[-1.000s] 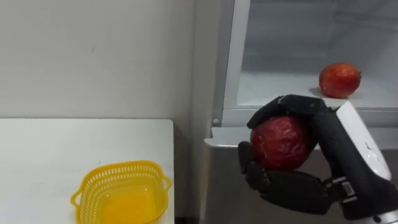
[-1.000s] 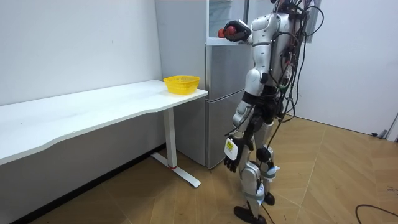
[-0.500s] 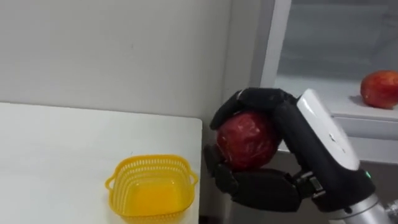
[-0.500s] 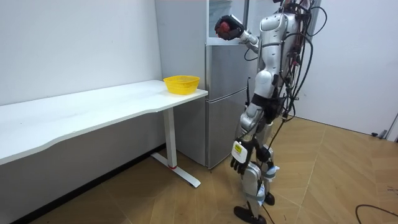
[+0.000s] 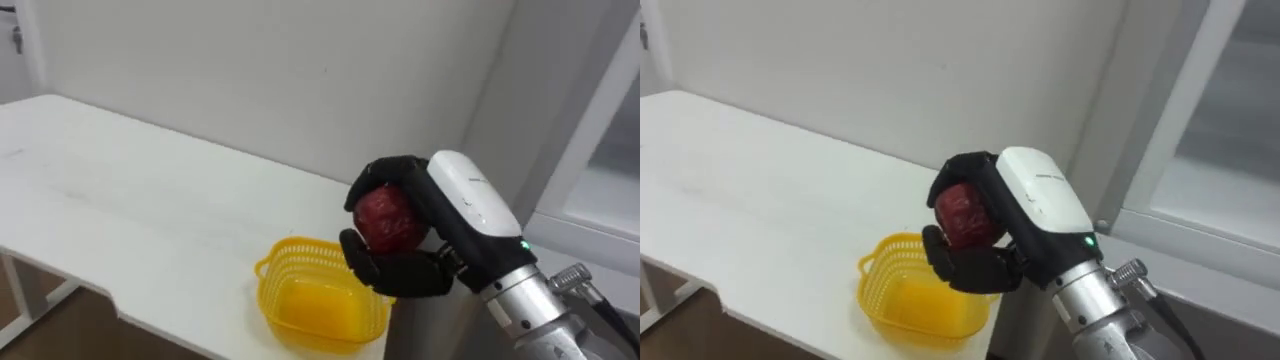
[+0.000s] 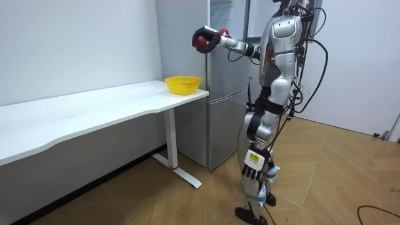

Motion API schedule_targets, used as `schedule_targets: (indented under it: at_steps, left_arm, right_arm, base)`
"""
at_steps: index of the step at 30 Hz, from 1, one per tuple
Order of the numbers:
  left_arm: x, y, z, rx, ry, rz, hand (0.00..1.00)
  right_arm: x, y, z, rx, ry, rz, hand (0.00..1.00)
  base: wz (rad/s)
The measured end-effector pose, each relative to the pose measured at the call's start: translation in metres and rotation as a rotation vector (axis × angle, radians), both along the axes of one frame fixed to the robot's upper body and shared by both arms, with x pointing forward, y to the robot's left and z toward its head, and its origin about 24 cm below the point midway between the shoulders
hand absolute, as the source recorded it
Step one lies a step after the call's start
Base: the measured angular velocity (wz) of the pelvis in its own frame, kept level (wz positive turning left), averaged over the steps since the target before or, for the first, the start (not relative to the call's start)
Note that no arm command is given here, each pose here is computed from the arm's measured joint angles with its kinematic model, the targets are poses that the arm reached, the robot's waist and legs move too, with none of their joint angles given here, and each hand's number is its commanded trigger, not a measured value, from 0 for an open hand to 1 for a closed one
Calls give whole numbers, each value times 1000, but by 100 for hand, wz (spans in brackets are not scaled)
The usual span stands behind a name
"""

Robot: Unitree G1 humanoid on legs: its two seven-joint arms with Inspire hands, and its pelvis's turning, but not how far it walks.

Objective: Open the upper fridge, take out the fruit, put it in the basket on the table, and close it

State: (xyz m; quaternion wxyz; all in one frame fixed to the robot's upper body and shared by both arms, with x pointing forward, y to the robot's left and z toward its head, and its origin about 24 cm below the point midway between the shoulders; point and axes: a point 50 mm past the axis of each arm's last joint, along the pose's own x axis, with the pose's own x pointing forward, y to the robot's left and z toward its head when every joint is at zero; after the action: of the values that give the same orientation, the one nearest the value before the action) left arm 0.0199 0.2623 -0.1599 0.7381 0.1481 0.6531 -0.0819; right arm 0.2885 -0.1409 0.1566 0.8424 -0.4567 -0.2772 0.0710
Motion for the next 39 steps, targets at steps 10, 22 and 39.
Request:
schedule_targets:
  at_steps: [10, 22, 39]
  left_arm:
    - [0, 9, 2, 28, 31, 4, 0]
    - [-1, 14, 4, 50, 55, 1, 0]
    - [22, 16, 6, 75, -3, -20, 0]
  right_arm:
    - [38, -22, -29, -75, 165, -136, 100]
    - [60, -34, -57, -231, 311, -208, 100]
    - [68, -42, -66, -286, 370, -253, 100]
  base:
    - [17]
    - [12]
    - [0]
